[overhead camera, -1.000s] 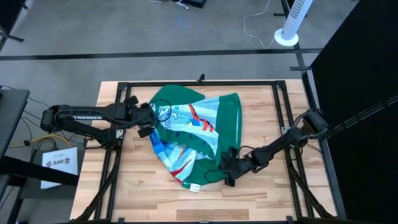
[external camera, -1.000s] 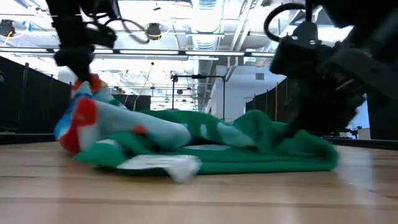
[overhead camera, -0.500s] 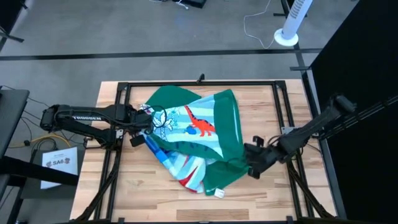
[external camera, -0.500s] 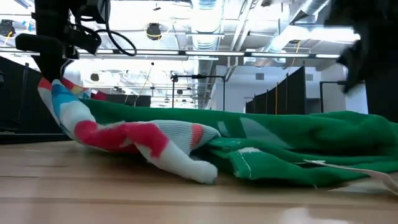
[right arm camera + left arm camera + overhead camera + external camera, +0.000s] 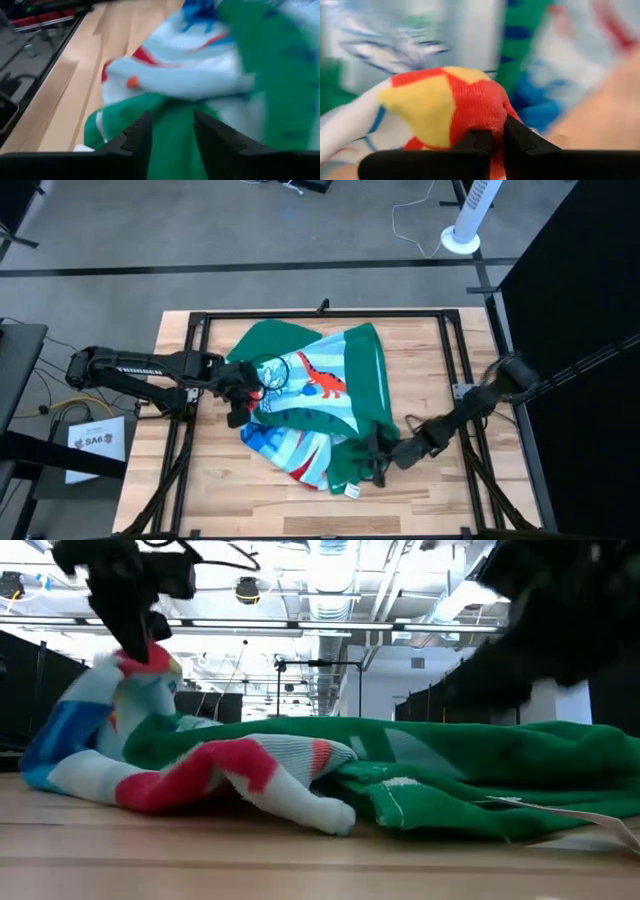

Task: Roll towel
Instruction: Roll the multicolor dinosaur print towel

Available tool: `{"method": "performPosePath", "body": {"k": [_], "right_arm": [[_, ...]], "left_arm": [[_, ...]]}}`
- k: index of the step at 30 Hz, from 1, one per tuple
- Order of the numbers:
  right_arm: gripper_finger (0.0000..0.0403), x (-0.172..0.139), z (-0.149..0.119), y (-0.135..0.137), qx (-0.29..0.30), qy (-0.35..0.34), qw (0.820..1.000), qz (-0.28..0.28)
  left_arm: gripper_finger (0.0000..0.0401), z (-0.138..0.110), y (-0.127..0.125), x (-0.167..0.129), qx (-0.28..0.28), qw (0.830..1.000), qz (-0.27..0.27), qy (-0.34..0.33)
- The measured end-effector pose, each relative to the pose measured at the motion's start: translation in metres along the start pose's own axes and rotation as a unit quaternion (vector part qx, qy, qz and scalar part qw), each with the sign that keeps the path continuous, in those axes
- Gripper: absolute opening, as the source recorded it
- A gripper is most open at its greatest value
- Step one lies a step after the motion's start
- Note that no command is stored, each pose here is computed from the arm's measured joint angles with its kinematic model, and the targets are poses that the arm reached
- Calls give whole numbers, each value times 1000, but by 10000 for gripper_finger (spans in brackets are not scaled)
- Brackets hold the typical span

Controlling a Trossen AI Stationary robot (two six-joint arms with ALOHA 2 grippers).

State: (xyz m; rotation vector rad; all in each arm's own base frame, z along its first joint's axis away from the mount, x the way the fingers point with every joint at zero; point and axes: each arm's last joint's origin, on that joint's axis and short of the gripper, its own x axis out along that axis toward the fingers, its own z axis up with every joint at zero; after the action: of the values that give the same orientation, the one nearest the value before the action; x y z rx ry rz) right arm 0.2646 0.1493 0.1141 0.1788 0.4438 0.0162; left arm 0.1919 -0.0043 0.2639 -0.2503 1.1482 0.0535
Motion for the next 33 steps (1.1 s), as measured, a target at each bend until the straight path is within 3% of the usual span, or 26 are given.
{"method": "performPosePath", "body": {"k": [3,6,8,12,15,17,19,22,27,30,33], "right_arm": [[79,23,-11,2,12,16,1000,13],[17,36,-18,2,6,42,999,15],[9,38,-18,4,3,55,998,20],[1,40,-19,5,-6,80,997,21],[1,38,-21,9,-7,86,996,24],[0,36,-23,12,-6,89,996,28],[0,35,-25,15,-7,96,995,35],[0,30,-30,21,-3,117,992,38],[0,22,-40,29,23,155,987,29],[0,15,-41,34,30,168,985,31],[0,4,-34,36,26,185,982,39]], "left_arm": [[16,6,-10,-10,-8,998,-58,-11],[45,7,-13,-15,-23,998,-56,-9],[67,3,-10,-15,-34,999,-28,8],[108,-14,5,-18,-41,987,139,67],[129,-25,18,-25,-74,952,283,95],[137,-31,23,-29,-99,933,328,109],[139,-36,24,-32,-123,924,339,123],[139,-39,21,-34,-180,918,325,137],[137,-33,3,-42,-226,936,239,122],[137,-15,-23,-36,-211,964,163,10],[136,4,-68,-26,-120,980,32,-158]]}}
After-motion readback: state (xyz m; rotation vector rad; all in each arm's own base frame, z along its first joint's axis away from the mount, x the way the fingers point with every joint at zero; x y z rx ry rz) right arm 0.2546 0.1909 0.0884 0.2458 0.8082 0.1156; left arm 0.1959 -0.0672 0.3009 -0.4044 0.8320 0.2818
